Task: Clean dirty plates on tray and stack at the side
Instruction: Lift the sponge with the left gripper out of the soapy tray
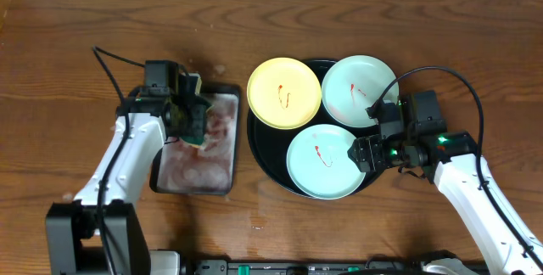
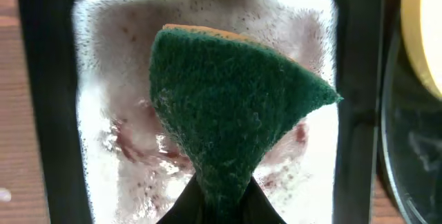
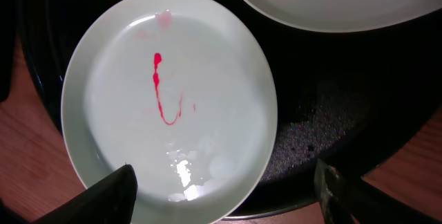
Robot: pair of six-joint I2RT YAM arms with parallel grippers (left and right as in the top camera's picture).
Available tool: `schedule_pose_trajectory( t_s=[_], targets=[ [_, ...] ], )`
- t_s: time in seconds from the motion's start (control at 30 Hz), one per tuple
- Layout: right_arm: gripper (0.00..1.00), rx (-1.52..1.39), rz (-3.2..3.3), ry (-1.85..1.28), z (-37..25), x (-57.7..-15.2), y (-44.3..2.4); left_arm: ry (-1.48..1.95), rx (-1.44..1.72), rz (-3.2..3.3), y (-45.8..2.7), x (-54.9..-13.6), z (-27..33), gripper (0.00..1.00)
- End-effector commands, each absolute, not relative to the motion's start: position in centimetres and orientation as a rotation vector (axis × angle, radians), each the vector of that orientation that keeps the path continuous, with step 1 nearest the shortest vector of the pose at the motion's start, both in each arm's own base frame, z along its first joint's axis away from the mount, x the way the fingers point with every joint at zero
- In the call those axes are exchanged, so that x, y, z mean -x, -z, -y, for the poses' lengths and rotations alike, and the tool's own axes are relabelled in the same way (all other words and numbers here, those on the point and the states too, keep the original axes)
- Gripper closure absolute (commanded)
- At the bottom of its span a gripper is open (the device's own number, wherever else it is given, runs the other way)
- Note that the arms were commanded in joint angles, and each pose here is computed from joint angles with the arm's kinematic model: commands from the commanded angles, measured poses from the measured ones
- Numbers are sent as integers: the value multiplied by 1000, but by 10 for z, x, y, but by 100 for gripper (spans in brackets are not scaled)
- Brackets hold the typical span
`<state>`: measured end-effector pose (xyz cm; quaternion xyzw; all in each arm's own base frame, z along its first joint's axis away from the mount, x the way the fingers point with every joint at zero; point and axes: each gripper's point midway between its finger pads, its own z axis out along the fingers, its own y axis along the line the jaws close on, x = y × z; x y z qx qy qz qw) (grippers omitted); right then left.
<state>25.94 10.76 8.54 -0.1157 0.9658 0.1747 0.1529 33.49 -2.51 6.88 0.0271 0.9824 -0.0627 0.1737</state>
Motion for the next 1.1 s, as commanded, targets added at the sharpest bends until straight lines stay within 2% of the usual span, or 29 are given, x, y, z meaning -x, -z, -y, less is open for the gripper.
schedule_pose_trajectory(
  t_s=[0.0,0.27,0.67,1.07],
  targets=[
    [20,373,-2748,-499,-113,-262,-92,226,96,-2798,-69,-331,27,93],
    [20,373,-2748,-499,-113,-262,-91,262,334,-2843,-58,-317,30,93],
    [21,373,-2751,-499,-113,-262,-91,194,170,-2905,-39,-296,58,93],
    [21,373,-2752,-499,-113,-261,-91,133,226,-2949,-20,-292,74,93]
  ],
)
